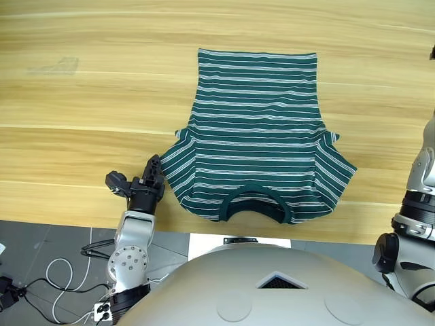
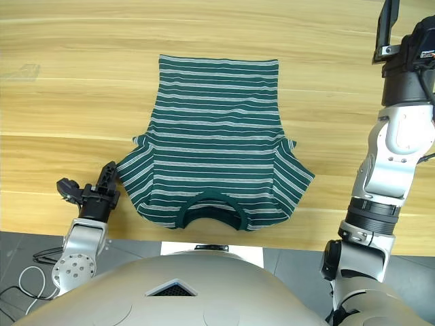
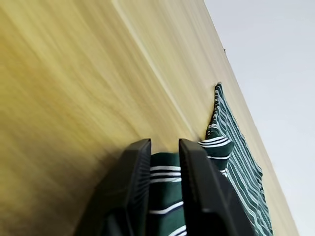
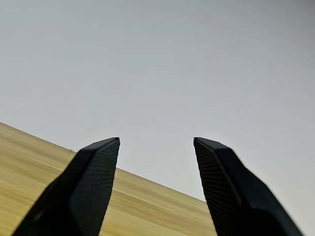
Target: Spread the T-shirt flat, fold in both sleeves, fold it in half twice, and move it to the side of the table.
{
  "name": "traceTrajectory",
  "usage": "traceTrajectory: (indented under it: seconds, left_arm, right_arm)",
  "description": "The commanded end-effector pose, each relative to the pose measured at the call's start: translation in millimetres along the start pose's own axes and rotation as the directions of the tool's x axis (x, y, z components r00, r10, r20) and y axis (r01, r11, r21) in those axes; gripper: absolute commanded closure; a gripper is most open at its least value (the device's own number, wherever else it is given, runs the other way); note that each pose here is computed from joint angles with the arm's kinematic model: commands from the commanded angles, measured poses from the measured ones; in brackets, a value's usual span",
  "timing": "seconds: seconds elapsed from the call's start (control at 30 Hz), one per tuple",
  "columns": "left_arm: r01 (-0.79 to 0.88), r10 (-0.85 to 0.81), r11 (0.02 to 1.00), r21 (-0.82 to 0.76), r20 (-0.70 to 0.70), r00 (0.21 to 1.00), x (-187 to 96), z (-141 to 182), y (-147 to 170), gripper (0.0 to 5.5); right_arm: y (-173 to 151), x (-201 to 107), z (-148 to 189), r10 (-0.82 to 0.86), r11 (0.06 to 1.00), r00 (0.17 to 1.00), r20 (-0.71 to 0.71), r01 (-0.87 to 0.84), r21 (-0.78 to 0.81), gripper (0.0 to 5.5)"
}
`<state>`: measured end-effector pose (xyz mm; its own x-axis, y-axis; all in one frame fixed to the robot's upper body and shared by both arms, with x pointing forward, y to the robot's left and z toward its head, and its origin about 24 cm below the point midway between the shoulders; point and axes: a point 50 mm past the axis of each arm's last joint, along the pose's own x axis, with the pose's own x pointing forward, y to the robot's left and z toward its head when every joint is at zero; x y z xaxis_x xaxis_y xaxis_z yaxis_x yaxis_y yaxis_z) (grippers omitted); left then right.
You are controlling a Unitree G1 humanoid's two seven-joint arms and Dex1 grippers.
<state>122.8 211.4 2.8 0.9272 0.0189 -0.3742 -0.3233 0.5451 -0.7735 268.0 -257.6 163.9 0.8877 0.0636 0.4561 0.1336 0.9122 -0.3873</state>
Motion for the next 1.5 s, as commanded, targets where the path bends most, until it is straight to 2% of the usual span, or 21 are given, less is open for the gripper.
traceTrajectory:
  seconds: [0.03, 0.13, 0.6, 0.8, 1.0, 1.5]
  left_arm:
    - [-0.068, 0.068, 0.998, 0.0, -0.041, 0.997, -2.4, -7.5, 13.3, 5.09]
    - [-0.063, 0.063, 0.998, -0.004, -0.039, 0.997, -2.1, -7.0, 14.1, 5.49]
    - [-0.039, 0.041, 0.999, 0.038, -0.045, 0.998, -0.1, -7.7, 12.9, 5.49]
    - [-0.044, 0.044, 0.997, 0.067, 0.008, 0.999, -1.4, 2.3, 13.8, 4.52]
    - [-0.068, 0.068, 0.993, 0.091, 0.003, 0.998, -3.7, 3.2, 16.7, 3.56]
    - [-0.006, 0.017, 0.997, 0.076, -0.134, 0.991, -5.7, -13.4, 14.3, 3.56]
  right_arm:
    - [2.9, 3.0, 0.3, 0.002, 1.0, 1.0, 0.014, -0.002, 0.009, 2.72]
    - [4.4, 4.1, -0.2, 0.002, 1.0, 1.0, 0.015, -0.002, 0.016, 2.72]
    - [6.9, 8.0, -3.1, 0.012, 1.0, 1.0, 0.01, -0.012, 0.021, 2.72]
    - [7.3, 6.6, -3.5, 0.01, 1.0, 1.0, 0.009, -0.01, 0.019, 2.72]
    - [8.4, 3.7, -5.5, 0.01, 1.0, 1.0, 0.002, -0.01, 0.015, 2.72]
    - [8.5, 2.2, -6.7, 0.009, 1.0, 1.0, -0.001, -0.009, 0.009, 2.72]
